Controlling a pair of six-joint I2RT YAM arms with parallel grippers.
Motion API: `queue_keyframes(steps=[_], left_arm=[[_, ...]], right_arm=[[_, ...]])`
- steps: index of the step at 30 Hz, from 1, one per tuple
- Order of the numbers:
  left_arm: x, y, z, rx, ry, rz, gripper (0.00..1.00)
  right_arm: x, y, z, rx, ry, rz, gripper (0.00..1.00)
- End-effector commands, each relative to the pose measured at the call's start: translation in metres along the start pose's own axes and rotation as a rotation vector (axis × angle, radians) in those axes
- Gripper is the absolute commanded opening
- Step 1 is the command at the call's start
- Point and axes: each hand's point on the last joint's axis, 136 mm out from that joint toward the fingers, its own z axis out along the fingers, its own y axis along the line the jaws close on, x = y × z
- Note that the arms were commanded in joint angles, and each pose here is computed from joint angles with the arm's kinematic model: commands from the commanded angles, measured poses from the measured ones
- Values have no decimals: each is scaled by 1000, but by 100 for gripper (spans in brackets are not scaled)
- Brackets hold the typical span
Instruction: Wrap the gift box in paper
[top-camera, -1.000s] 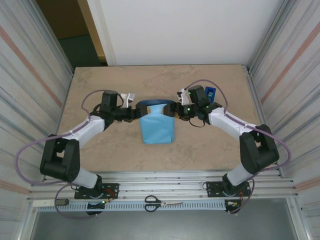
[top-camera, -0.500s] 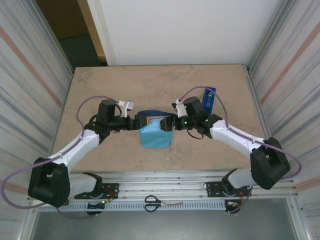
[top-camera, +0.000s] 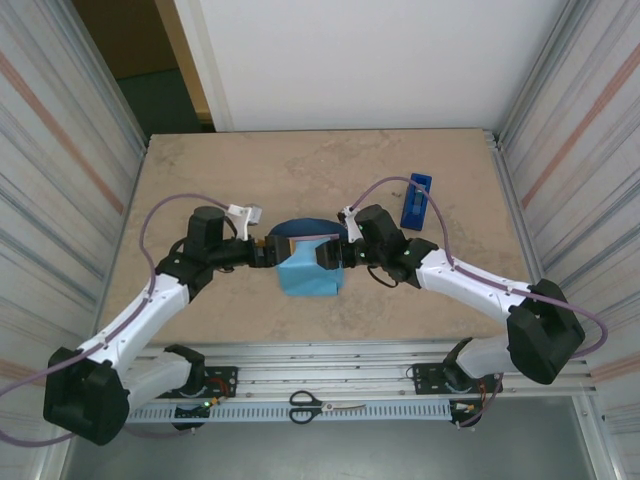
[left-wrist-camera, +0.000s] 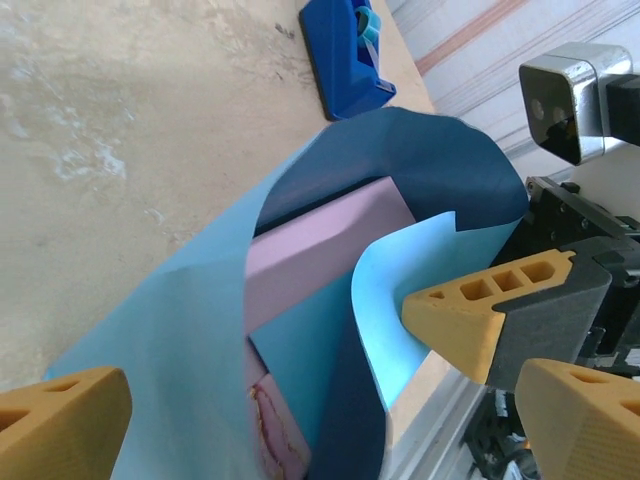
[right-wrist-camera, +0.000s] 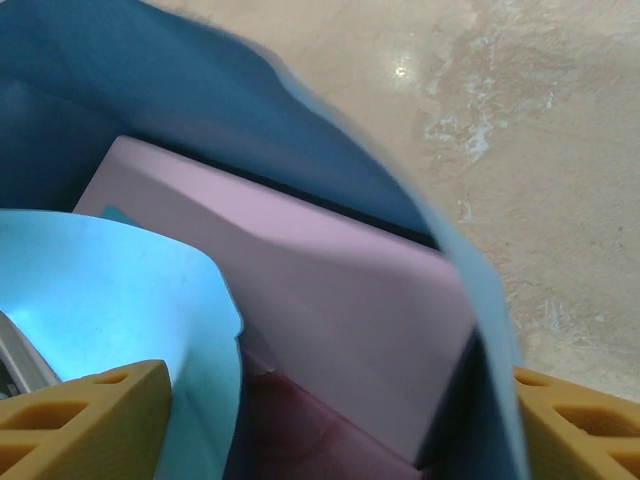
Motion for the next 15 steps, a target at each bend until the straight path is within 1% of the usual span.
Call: queue_keyframes(steps=[1, 3, 6, 8, 11, 15], left_arm=[[6, 7, -5, -87, -11, 78, 99], [12, 11, -2, -135, 9, 109, 99], [18, 11, 6, -163, 42, 133, 99], [19, 12, 12, -184, 51, 142, 99], [14, 19, 17, -239, 38, 141, 99], [2, 18, 25, -232, 2, 134, 98]], right_arm=[[6, -12, -1, 75, 29, 7, 75], [7, -10, -1, 67, 36, 7, 74], [9, -9, -1, 60, 45, 8, 73], [11, -9, 0, 55, 52, 9, 70], [13, -9, 0, 52, 57, 11, 68], [12, -6, 0, 35, 53, 8, 68]])
